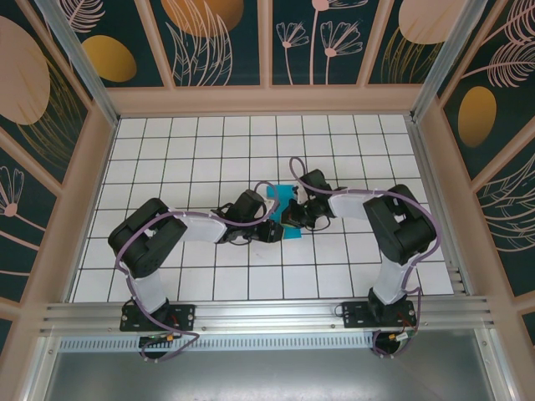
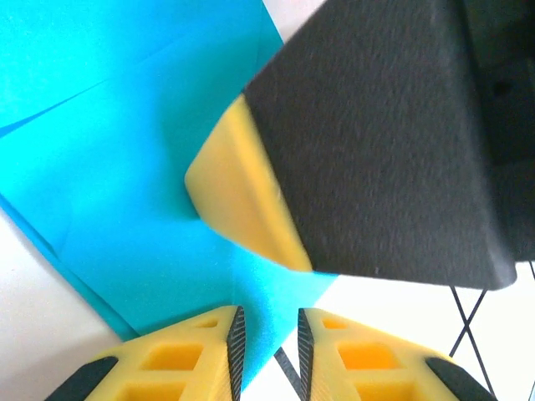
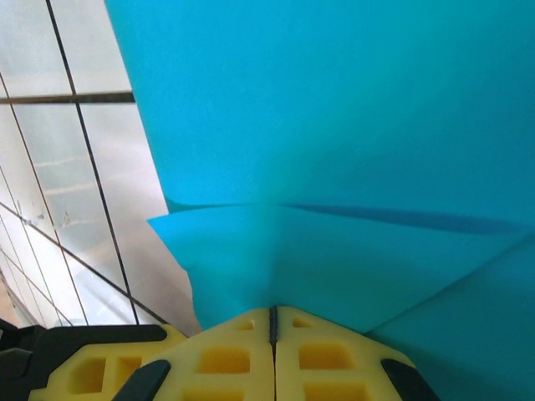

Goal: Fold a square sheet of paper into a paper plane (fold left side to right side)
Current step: Fold the triangle a second time at the center of the table.

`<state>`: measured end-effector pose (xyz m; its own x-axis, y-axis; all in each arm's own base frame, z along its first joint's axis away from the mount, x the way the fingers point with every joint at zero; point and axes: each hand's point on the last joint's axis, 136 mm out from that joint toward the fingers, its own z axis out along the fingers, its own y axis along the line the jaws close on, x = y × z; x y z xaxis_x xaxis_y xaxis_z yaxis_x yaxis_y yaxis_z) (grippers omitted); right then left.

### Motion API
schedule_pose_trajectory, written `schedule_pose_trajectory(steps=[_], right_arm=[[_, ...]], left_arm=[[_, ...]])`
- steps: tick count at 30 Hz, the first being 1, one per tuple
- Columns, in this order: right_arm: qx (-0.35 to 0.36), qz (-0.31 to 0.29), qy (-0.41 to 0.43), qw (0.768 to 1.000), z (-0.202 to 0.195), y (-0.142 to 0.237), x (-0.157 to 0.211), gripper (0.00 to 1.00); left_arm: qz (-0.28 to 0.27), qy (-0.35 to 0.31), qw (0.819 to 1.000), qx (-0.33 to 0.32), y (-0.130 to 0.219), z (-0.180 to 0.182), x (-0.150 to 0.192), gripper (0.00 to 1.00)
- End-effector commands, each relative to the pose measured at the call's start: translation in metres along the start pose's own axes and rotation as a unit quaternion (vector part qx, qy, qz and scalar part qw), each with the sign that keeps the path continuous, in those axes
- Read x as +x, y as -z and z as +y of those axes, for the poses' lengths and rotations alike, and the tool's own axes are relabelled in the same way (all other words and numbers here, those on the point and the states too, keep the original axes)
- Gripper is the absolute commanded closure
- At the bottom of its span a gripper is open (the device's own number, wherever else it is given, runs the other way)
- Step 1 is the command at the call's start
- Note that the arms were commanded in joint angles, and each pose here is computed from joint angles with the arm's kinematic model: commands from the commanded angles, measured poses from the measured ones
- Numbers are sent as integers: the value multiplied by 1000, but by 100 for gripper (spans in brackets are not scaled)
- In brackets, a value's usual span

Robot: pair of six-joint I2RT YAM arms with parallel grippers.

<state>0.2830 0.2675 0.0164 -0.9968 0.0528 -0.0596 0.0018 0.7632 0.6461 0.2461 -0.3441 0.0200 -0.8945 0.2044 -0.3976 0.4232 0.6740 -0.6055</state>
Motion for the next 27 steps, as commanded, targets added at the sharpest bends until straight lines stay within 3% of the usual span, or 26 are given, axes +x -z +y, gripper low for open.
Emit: schedule_pose_trajectory(steps=[1, 14, 23, 27], right_arm=[[46, -32, -3, 998, -24, 6, -19, 93], [36, -38, -10, 999, -29, 13, -30, 92], [28, -10, -26, 999, -27, 5, -3, 92], [22, -3, -28, 999, -22, 4, 7, 92]], left_arm=[[64, 41, 996, -48, -6, 34, 43, 73], [55, 39, 997, -36, -3, 27, 39, 73], [-37, 4, 999, 7, 43, -21, -23, 73], [-41, -6, 998, 38, 45, -38, -34, 73]])
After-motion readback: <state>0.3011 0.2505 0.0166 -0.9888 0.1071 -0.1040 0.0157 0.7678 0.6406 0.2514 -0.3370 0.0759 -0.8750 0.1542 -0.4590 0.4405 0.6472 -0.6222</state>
